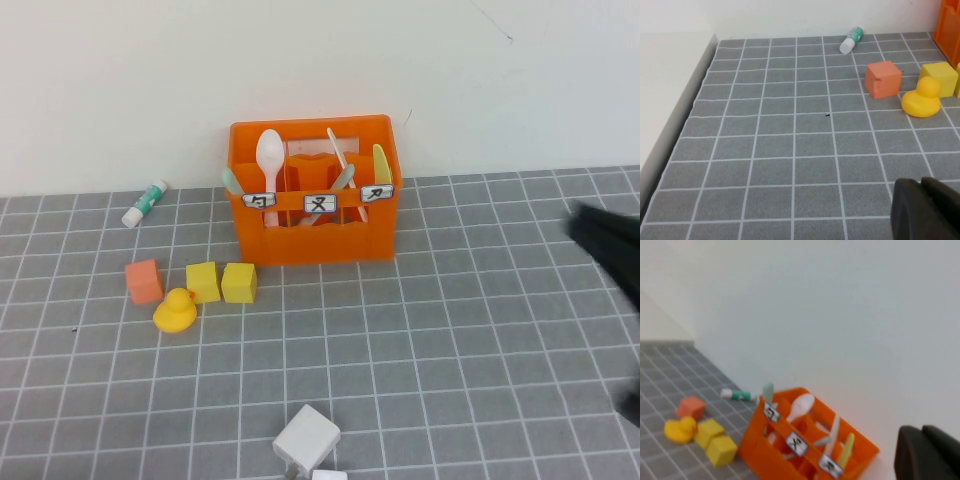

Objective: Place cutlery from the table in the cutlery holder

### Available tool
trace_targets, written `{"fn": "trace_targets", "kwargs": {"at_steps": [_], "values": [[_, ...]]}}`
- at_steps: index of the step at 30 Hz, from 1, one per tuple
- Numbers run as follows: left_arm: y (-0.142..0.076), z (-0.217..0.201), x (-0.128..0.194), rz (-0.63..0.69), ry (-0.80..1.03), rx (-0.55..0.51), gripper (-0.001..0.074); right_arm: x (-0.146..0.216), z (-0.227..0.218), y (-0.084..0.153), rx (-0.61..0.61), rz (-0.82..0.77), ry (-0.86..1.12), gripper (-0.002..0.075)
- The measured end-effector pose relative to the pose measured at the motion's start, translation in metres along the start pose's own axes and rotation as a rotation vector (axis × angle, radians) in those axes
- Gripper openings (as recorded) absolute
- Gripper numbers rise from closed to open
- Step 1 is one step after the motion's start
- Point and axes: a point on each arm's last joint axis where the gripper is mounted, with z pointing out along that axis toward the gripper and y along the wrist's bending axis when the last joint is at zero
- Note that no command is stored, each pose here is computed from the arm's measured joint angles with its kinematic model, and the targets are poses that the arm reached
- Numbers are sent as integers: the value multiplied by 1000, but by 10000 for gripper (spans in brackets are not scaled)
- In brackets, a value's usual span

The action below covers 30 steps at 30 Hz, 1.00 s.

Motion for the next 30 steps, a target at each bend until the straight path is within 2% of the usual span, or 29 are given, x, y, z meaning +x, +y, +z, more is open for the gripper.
{"fn": "trace_targets", "kwargs": {"at_steps": [5,11,16,20,24,30], "values": [[0,0,0,0,0,0,-1,2,-47,-2,41,-43,93,-1],[0,0,0,2,0,0,-1,19,-87,3,71,36,172,-1],[0,0,0,2,0,0,-1,37,-96,14,66,84,172,-1],[0,0,0,2,0,0,-1,64,-96,23,74,140,258,-1],[0,0,0,2,0,0,-1,85,-101,21,187,190,352,-1],[0,0,0,2,0,0,-1,96,-116,11,415,240,410,-2]]}}
